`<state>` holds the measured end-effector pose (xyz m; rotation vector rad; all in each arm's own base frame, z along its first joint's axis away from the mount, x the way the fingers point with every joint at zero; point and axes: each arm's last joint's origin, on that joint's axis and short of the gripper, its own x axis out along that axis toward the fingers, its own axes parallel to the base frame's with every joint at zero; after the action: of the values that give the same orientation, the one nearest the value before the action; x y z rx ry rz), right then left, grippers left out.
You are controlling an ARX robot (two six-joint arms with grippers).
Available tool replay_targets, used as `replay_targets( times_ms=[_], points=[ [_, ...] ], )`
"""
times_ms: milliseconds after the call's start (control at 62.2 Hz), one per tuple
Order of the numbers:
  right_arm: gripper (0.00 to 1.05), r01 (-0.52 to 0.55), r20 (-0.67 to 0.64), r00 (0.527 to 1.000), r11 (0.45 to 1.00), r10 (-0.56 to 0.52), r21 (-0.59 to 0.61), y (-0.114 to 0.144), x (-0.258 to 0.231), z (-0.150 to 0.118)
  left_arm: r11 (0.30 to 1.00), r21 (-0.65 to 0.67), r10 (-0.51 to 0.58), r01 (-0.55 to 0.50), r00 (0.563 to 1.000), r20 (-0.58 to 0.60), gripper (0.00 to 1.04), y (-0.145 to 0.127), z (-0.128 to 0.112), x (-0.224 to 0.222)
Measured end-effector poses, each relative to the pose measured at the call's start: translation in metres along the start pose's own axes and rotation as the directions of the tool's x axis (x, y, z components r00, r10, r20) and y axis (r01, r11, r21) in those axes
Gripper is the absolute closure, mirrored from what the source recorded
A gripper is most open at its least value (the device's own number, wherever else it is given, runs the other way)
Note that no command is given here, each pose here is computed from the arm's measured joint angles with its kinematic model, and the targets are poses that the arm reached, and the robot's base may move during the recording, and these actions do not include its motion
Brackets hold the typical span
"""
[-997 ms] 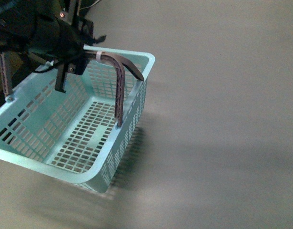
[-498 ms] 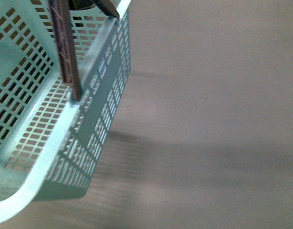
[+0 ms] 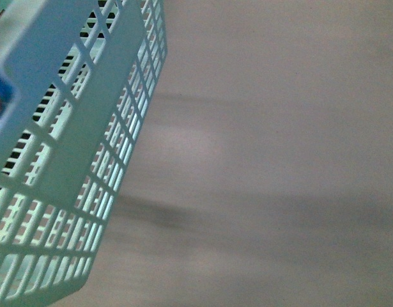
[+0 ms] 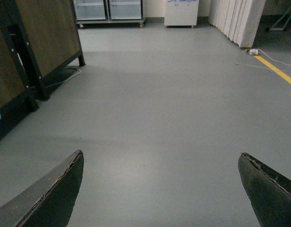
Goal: Pick lemon and mango into basket
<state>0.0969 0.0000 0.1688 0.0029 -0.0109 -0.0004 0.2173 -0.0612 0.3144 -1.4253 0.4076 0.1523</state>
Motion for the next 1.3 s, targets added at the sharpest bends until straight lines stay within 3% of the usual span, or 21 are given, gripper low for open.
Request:
replay_targets(
  times_ms=[1302],
  points=[
    [0.09,0.000,0.000,1.000,1.000,0.000,0.000,0.0000,0.0000,0.0000,1.000,0.001,-0.002,0.002,1.000,0.006,0.77,-0.0008,0.0003,-0.0016]
  ],
)
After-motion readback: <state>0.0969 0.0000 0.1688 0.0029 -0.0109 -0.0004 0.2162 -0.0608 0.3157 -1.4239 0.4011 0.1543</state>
